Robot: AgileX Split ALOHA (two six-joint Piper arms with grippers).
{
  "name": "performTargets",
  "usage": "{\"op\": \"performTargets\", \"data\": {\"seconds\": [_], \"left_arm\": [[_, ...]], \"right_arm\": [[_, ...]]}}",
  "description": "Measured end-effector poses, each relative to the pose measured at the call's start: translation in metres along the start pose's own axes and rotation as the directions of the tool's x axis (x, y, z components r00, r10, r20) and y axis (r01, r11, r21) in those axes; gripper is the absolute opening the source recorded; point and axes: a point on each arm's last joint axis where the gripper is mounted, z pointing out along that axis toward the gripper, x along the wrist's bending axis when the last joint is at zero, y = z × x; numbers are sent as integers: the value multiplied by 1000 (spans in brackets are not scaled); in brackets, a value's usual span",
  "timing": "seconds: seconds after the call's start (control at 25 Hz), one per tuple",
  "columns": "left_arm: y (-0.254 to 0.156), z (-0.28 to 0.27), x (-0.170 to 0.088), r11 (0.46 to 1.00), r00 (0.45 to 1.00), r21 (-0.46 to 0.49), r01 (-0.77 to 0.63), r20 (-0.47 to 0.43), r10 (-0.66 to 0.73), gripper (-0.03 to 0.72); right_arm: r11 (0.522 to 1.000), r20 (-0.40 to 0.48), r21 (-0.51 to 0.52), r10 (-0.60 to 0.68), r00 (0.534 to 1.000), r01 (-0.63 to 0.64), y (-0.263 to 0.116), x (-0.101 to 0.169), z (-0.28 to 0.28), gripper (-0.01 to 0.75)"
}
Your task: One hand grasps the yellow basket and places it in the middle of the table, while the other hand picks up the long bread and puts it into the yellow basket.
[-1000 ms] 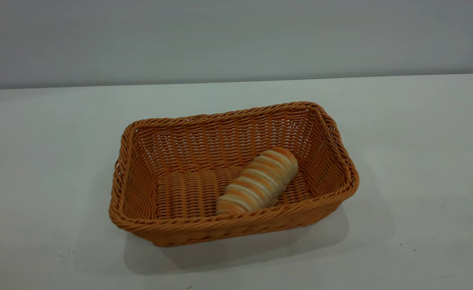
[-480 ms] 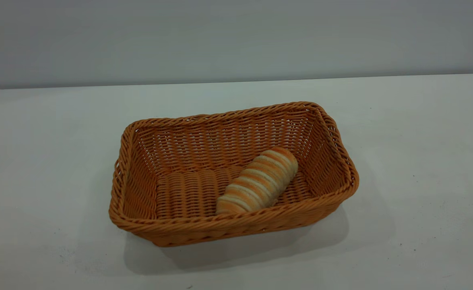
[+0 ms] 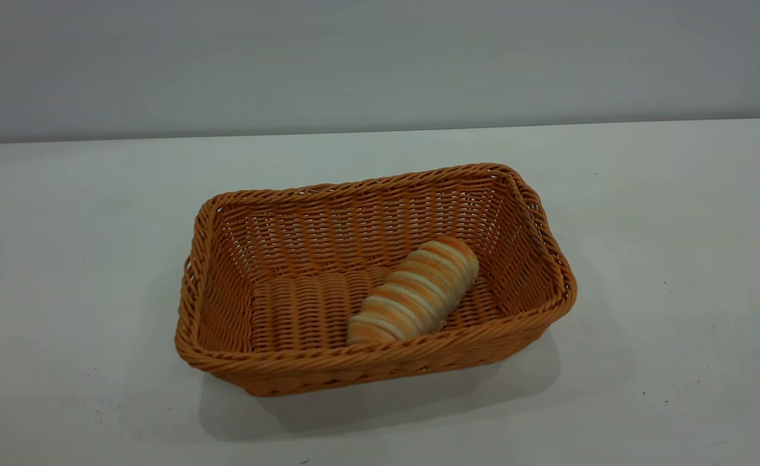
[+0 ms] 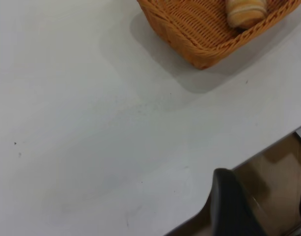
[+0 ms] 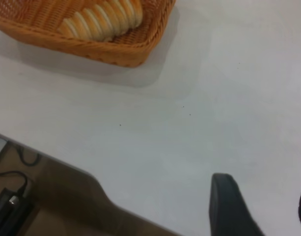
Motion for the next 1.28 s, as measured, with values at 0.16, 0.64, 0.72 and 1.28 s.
{"op": "performTargets", "data": {"seconds": [0.16,0.64,0.72,1.28], "left_arm": [[0,0,0,1000,1000,-2,0,0,0,417],[-3,-4,-6,972,933,-51,228,-274,-233,416],[-3,-4,-7,963,910,-58,263,-315,-268,416],[-3,-3,-9,944,864,-74,323,-385,-326,416]], "right_arm": [[1000,0,0,0,1000,0,0,0,0,331],[989,186,-10,146,972,-146,2,-2,2,331],[986,210,-13,164,964,-165,2,-3,2,331],[983,233,-17,181,955,-182,2,-3,3,331]]}}
